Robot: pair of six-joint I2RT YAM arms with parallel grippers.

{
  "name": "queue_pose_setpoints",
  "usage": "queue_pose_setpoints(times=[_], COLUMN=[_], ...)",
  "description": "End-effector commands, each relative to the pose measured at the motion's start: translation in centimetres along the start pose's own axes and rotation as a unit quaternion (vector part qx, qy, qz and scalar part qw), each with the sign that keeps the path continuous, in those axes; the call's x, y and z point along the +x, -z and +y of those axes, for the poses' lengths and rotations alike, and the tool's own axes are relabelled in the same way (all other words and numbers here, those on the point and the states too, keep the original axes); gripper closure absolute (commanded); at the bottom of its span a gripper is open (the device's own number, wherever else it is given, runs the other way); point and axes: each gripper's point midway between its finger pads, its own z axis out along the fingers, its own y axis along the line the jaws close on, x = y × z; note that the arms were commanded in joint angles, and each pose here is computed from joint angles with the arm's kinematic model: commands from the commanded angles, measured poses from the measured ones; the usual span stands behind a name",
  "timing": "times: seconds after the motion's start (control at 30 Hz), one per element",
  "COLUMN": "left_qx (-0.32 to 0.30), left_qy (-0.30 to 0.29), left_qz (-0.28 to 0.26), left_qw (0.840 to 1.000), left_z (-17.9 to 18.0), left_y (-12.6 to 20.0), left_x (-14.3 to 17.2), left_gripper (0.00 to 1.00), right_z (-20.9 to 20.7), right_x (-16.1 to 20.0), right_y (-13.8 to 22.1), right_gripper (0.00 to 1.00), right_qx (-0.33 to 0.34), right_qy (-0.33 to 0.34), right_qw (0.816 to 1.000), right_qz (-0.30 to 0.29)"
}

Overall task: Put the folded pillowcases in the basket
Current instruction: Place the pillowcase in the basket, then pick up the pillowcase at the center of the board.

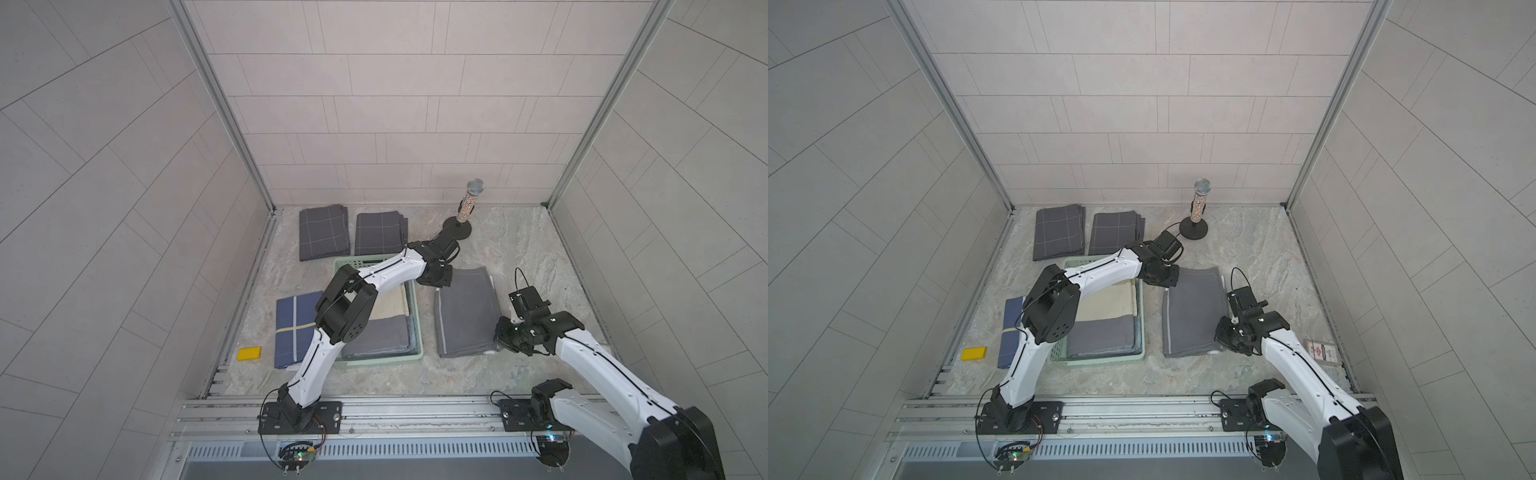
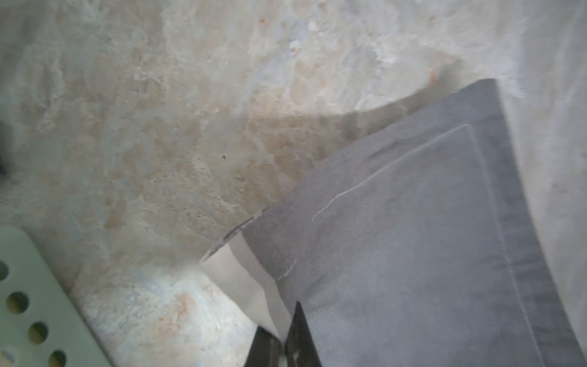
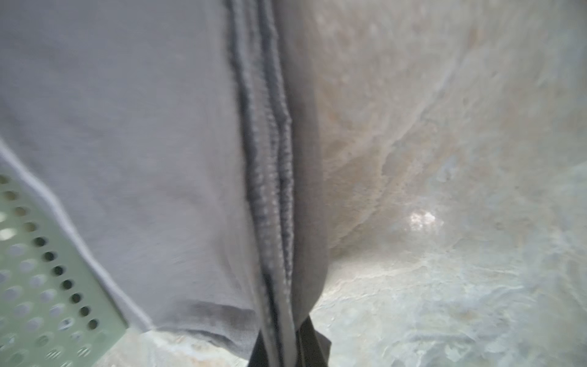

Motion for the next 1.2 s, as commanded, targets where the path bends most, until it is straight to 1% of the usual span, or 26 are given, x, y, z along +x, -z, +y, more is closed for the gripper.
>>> queue_pose_setpoints(times=[0.0, 0.07, 0.17, 0.27, 0.33, 0.4, 0.53, 0.63, 0.73, 0.87, 1.03, 1.17], left_qx=[0.045, 0.041, 0.022, 0.001, -0.014, -0.022, -0.046, -0.081, -0.106, -0.113, -0.131, -0.136], left_qy=[-0.044, -0.055, -0.054, -0.058, -0.047, -0.02, 0.042, 0.047, 0.049, 0.081, 0.095, 0.104], left_qz=[-0.038, -0.053, -0.08, -0.117, -0.146, -0.157, -0.167, -0.175, -0.164, -0.145, -0.095, -0.072], left_qw=[0.997, 0.996, 0.995, 0.991, 0.988, 0.987, 0.984, 0.98, 0.98, 0.979, 0.982, 0.983], left_z=[-4.3, -4.4, -3.1, -1.0, 1.2, 4.3, 11.2, 14.4, 16.5, 19.4, 21.4, 22.5], left_y=[7.2, 9.4, 12.3, 15.1, 17.3, 18.9, 21.1, 22.3, 22.0, 20.6, 17.1, 14.8], left_x=[-0.7, -0.8, -0.9, -1.1, -1.3, -1.4, -1.1, -0.7, -0.5, 0.1, 2.4, 3.9], left_gripper=[1.0, 1.0, 1.0, 1.0, 1.0, 1.0, 1.0, 1.0, 1.0, 1.0, 1.0, 1.0], right_z=[0.9, 1.8, 3.8, 6.6, 9.0, 11.6, 17.8, 22.2, 25.4, 27.4, 26.9, 26.0], right_x=[-0.9, -0.9, -0.5, -0.5, -0.2, 0.4, 2.9, 4.6, 5.9, 6.9, 8.0, 8.7], right_y=[4.1, 5.8, 7.7, 9.3, 10.0, 10.0, 8.3, 6.5, 4.5, 2.1, -0.9, -2.7], right_gripper=[1.0, 1.0, 1.0, 1.0, 1.0, 1.0, 1.0, 1.0, 1.0, 1.0, 1.0, 1.0], right_qx=[0.007, -0.004, -0.032, -0.061, -0.082, -0.1, -0.125, -0.14, -0.144, -0.137, -0.119, -0.114], right_qy=[0.028, 0.043, 0.06, 0.085, 0.11, 0.134, 0.197, 0.234, 0.262, 0.276, 0.281, 0.274], right_qw=[0.999, 0.998, 0.996, 0.991, 0.986, 0.982, 0.97, 0.96, 0.953, 0.951, 0.952, 0.955], right_qz=[-0.044, -0.056, -0.065, -0.083, -0.09, -0.091, -0.073, -0.061, -0.049, -0.032, -0.012, 0.001])
